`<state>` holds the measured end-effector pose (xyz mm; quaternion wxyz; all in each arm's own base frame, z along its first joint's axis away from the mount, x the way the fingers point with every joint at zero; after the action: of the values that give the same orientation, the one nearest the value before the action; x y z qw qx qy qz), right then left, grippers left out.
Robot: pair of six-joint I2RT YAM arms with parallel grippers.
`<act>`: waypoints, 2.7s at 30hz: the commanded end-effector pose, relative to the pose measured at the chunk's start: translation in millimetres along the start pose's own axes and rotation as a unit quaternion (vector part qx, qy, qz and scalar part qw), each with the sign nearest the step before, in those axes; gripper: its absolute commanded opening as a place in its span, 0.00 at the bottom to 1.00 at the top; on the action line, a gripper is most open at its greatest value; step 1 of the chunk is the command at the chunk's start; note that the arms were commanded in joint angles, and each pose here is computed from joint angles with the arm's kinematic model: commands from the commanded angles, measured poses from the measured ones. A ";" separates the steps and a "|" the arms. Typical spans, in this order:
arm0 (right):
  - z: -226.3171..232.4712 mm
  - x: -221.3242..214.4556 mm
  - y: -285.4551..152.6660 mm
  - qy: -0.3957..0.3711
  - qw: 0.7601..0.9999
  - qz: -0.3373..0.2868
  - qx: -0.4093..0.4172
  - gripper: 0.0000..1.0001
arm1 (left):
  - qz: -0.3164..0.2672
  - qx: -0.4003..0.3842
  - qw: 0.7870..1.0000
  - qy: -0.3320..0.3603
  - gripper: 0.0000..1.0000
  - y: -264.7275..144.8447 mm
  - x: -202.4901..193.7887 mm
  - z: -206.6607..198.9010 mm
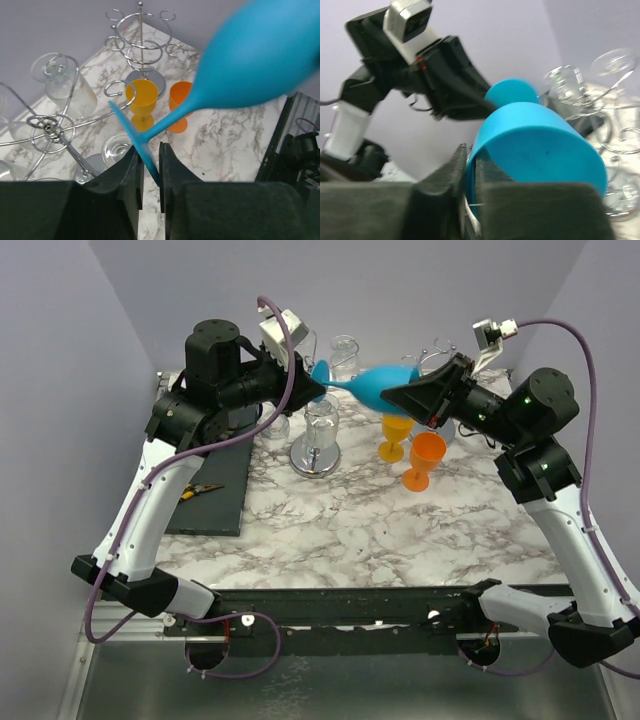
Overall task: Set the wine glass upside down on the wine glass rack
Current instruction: Turn the wine glass upside down at the wine rack.
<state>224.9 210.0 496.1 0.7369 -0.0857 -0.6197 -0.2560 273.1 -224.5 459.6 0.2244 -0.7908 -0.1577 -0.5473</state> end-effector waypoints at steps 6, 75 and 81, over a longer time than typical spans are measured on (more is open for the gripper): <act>15.5 -19.1 -19.4 -0.010 0.999 0.038 0.030 0.99 | -0.041 0.031 0.993 0.108 0.00 -15.2 23.0 2.8; 29.7 -135.4 -11.9 0.018 0.969 0.118 0.218 0.78 | -0.138 -0.063 0.778 0.609 0.04 -19.9 21.3 -58.1; 13.3 -126.5 -1.7 -0.025 0.983 0.099 0.155 0.76 | -0.145 -0.060 0.791 0.591 0.68 -25.1 22.2 -61.5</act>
<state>190.5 251.4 363.9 0.7761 -0.0065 -0.6293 -0.0400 225.6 -243.3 485.1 0.1406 -0.3090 -0.0444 -0.9396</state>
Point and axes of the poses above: each gripper's point midway between its finger pads, its own y axis out along the fingers, its own z axis along the line the jaws close on, x = y × z, the point moved 4 cm from there along -y, back along the fingers, and after that the axes turned 13 degrees about -y, right-handed, at the moved point
